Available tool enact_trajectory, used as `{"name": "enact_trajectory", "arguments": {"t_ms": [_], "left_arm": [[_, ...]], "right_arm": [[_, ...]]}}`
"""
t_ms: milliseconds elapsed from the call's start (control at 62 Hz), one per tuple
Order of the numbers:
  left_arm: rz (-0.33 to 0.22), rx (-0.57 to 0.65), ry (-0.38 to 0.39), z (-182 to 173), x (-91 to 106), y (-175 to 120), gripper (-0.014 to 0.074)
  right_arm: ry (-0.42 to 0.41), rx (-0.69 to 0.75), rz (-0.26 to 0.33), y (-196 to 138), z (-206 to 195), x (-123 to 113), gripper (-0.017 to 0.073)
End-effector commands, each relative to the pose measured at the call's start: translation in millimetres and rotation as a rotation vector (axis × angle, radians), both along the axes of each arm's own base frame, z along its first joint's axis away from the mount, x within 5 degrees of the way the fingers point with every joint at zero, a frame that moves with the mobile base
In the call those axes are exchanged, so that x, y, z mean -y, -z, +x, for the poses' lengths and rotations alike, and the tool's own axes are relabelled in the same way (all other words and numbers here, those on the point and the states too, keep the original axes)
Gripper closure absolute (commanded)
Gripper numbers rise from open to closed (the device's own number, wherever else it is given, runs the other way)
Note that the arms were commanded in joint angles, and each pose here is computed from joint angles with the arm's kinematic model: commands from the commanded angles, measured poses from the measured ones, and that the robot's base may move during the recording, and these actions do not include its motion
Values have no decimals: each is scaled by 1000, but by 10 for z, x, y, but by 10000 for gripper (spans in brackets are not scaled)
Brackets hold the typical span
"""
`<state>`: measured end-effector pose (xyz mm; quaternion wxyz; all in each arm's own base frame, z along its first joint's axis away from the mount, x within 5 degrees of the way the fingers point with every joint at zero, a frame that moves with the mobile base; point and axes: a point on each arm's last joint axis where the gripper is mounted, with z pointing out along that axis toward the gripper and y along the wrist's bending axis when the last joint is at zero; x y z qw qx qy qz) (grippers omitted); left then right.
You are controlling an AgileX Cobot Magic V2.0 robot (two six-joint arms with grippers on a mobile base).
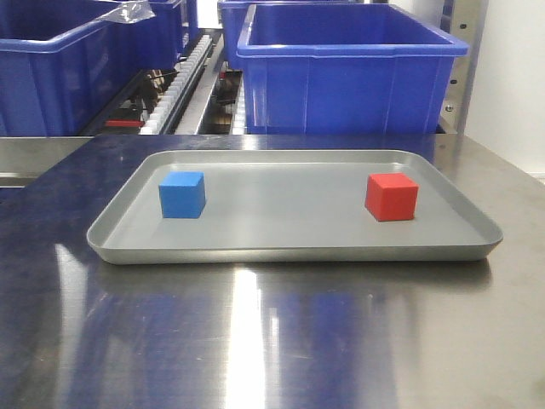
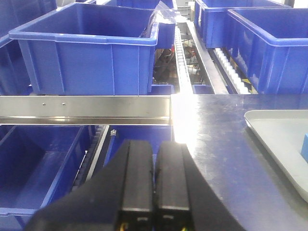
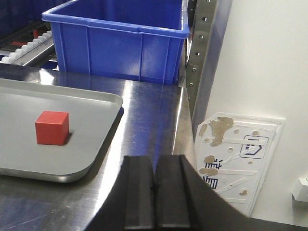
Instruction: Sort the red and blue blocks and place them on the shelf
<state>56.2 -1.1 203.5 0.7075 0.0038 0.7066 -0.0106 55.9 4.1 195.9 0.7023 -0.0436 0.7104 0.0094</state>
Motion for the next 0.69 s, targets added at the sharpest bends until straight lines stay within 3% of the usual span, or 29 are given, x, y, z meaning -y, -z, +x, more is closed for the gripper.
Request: {"name": "enact_trajectory", "arguments": {"t_ms": [0, 678], "left_arm": [[-14, 63, -1, 2, -1, 46, 510], [-14, 63, -1, 2, -1, 46, 510]], "right_arm": [[1, 96, 5, -89, -9, 0, 510], [1, 96, 5, -89, -9, 0, 510]]}}
